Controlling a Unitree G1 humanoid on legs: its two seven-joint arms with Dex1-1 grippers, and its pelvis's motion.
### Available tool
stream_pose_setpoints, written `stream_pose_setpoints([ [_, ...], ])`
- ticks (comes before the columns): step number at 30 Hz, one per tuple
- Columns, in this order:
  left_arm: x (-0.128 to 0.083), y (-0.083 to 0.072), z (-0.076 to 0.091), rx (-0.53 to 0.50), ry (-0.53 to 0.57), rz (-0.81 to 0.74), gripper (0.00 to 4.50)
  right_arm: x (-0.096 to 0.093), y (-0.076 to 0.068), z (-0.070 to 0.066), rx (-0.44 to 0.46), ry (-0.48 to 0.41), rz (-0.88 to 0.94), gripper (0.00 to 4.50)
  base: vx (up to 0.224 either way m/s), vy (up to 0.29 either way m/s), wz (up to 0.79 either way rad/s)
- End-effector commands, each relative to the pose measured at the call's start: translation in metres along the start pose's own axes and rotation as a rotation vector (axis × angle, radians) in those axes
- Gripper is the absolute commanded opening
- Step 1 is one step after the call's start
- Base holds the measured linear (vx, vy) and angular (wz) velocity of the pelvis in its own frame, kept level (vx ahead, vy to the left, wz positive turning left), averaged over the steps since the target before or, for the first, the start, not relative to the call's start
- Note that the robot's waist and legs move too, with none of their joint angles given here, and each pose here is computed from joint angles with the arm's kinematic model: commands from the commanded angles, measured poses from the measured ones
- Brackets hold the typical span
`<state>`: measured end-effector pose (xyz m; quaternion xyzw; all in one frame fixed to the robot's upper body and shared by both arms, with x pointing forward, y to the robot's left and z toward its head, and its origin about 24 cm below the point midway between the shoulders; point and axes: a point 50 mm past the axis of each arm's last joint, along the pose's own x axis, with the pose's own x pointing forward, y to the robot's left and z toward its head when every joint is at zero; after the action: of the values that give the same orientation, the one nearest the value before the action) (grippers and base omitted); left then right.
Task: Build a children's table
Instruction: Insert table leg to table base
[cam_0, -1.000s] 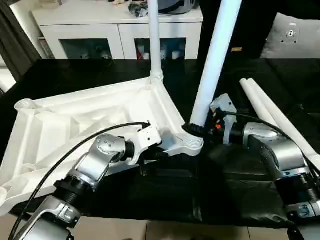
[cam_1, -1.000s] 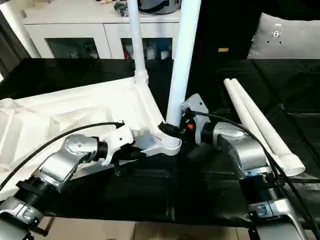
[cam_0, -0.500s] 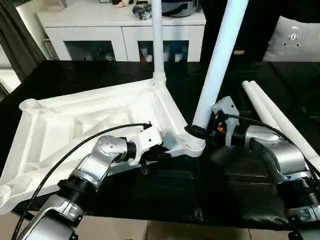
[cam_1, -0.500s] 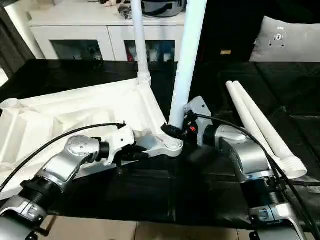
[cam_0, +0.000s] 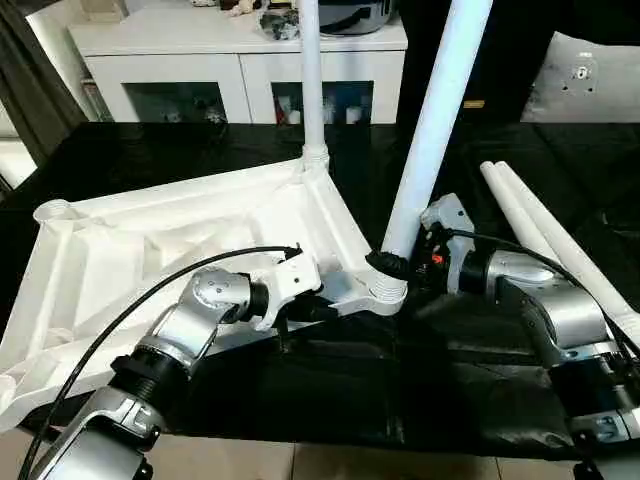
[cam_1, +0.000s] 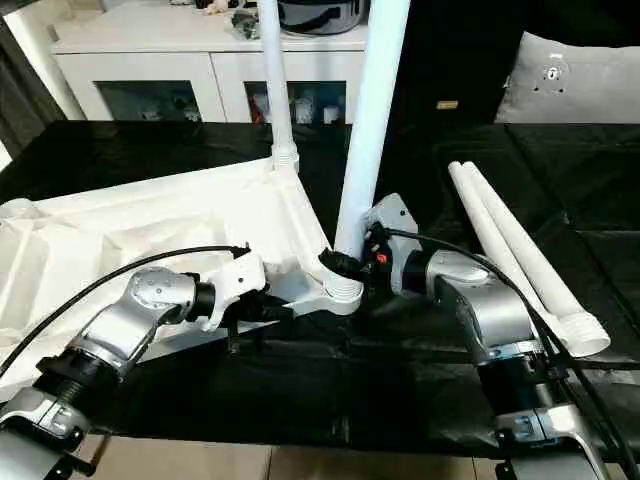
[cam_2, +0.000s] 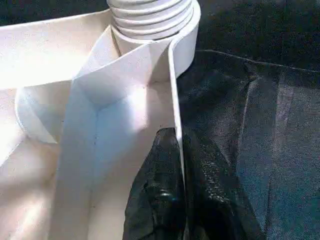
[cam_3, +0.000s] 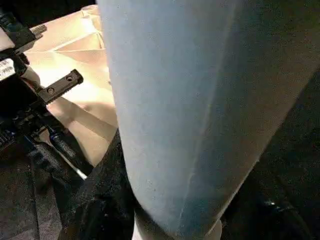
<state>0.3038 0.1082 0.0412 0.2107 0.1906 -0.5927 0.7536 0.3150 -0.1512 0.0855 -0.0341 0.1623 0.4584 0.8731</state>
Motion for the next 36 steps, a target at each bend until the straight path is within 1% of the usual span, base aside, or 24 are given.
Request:
stream_pose_setpoints([
  [1,0.002,-0.007,-0.012,-0.007,0.081,-0.070,0.00,0.006,0.005,-0.017,0.084,0.046,0.038,1.88,0.000,0.000,0.00],
  [4,0.002,-0.006,-0.009,-0.016,0.061,-0.060,0.00,0.001,0.002,-0.021,0.170,-0.008,0.027,1.88,0.000,0.000,0.00],
  [6,0.002,-0.004,-0.008,-0.027,0.053,-0.047,0.00,-0.004,0.000,-0.030,0.216,-0.024,0.015,1.88,0.000,0.000,0.00],
  [7,0.002,-0.004,-0.008,-0.028,0.052,-0.046,0.00,-0.004,0.000,-0.030,0.218,-0.024,0.014,1.88,0.000,0.000,0.00],
  [11,0.003,-0.004,-0.009,-0.044,0.053,-0.035,0.00,-0.012,0.002,-0.047,0.259,-0.030,-0.014,1.88,0.000,0.000,0.00],
  [13,0.003,-0.004,-0.010,-0.046,0.056,-0.031,0.00,-0.016,0.003,-0.054,0.239,-0.016,-0.043,1.88,0.000,0.000,0.00],
  [14,0.003,-0.004,-0.010,-0.046,0.056,-0.031,0.00,-0.016,0.004,-0.055,0.227,-0.010,-0.049,1.88,0.000,0.000,0.00],
  [15,0.003,-0.004,-0.010,-0.044,0.059,-0.033,0.00,-0.018,0.005,-0.058,0.190,0.009,-0.067,1.88,0.000,0.000,0.00],
  [16,0.003,-0.004,-0.010,-0.033,0.065,-0.039,0.00,-0.019,0.005,-0.060,0.132,0.043,-0.084,1.88,0.000,0.000,0.00],
  [18,0.002,-0.005,-0.011,-0.024,0.071,-0.044,0.00,-0.019,0.005,-0.060,0.088,0.069,-0.094,1.88,0.000,0.000,0.00],
  [20,0.002,-0.005,-0.011,-0.010,0.082,-0.054,0.00,-0.017,0.006,-0.060,0.070,0.084,-0.090,1.88,0.000,0.000,0.00],
  [22,0.000,-0.006,-0.012,0.021,0.102,-0.077,0.00,-0.012,0.006,-0.058,0.041,0.129,-0.067,1.88,0.000,0.000,0.00],
  [27,-0.001,-0.005,-0.009,0.052,0.105,-0.103,0.00,-0.009,0.008,-0.061,0.013,0.195,-0.018,1.88,0.000,0.000,0.00],
  [30,-0.001,0.000,-0.003,0.076,0.104,-0.118,0.00,-0.007,0.011,-0.065,0.014,0.235,0.034,1.88,0.000,0.000,0.00],
  [36,-0.002,0.009,0.005,0.104,0.109,-0.125,0.00,-0.004,0.013,-0.065,0.016,0.248,0.059,1.88,0.000,0.000,0.00],
])
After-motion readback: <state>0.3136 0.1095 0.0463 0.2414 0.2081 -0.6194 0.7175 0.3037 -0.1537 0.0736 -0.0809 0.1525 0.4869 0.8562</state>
